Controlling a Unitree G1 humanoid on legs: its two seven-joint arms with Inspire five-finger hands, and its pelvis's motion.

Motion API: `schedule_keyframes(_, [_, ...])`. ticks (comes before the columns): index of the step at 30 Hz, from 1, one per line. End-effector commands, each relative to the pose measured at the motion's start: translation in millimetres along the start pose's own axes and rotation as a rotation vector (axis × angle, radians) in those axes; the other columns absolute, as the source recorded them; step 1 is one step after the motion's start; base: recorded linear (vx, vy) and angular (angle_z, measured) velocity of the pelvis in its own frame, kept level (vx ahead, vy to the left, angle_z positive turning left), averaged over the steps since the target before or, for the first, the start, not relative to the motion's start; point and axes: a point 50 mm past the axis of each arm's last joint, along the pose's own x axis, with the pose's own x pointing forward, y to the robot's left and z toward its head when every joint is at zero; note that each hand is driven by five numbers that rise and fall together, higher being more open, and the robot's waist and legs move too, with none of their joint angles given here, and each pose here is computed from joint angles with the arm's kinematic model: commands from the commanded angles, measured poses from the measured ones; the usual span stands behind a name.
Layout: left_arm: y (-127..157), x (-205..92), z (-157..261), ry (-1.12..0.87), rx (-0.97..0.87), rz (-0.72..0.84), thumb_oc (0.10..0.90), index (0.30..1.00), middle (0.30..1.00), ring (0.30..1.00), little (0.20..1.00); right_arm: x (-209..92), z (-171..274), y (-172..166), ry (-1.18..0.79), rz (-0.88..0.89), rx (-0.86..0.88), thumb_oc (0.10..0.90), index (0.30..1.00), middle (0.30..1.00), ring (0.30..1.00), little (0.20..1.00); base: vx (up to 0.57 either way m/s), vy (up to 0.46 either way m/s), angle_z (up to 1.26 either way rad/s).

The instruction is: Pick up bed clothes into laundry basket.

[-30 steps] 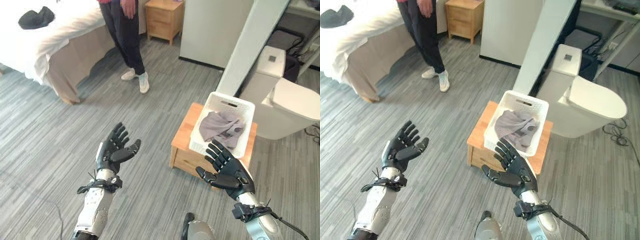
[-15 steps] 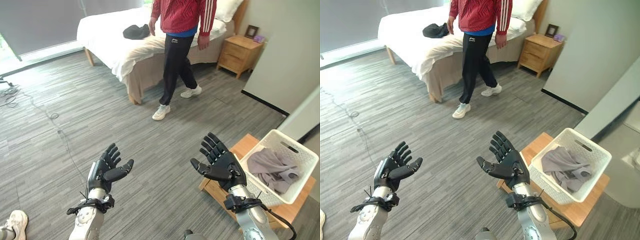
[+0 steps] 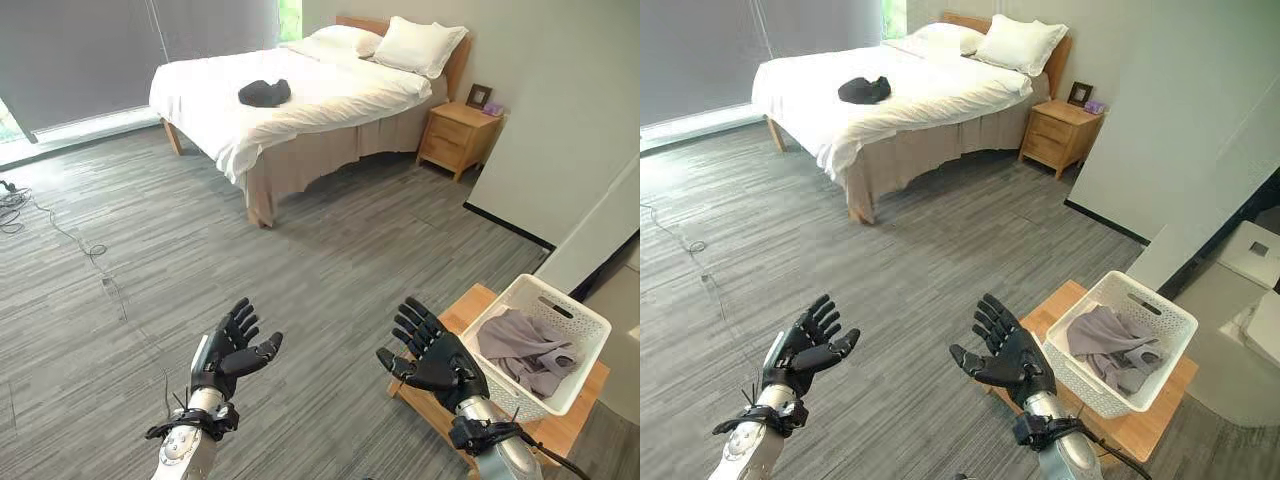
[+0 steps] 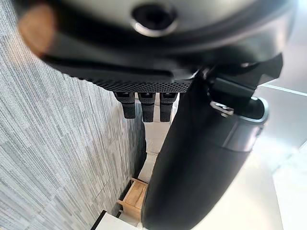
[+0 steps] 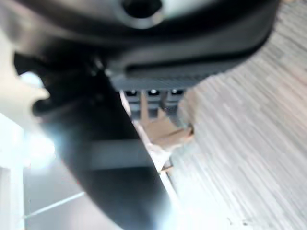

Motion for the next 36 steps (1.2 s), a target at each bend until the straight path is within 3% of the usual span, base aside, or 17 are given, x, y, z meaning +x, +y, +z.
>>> schedule_keyframes(1, [-19,24,77,-0.332,0.212,-0.115,0.800,0.900,0.900,0.900,0.900,28,64,-13,-0.315,-0.131,-0.188,0.800,0.900,0.900,0.900,0.900,-0.01,-0.030,0.00])
schedule_keyframes(6, [-6,17,80,-0.348,0.155,-0.047,0.800,0.900,0.900,0.900,0.900,30,63,-18,-0.276,-0.108,-0.210,0.800,0.900,0.900,0.900,0.900,0.03,-0.066,-0.03])
schedule_keyframes(15, [-10,19,81,-0.340,0.181,-0.083,0.800,0.900,0.900,0.900,0.900,16,69,-42,-0.289,-0.238,-0.263,0.800,0.900,0.900,0.900,0.900,0.02,-0.012,0.06])
schedule_keyframes(25, [-4,23,92,-0.386,0.198,-0.022,0.800,0.900,0.900,0.900,0.900,40,72,-19,-0.324,-0.142,-0.196,0.800,0.900,0.900,0.900,0.900,0.03,0.120,-0.02])
schedule_keyframes(36, [-34,46,102,-0.436,0.137,-0.110,0.800,0.900,0.900,0.900,0.900,48,67,-10,-0.306,-0.105,-0.173,0.800,0.900,0.900,0.900,0.900,0.39,0.024,0.43])
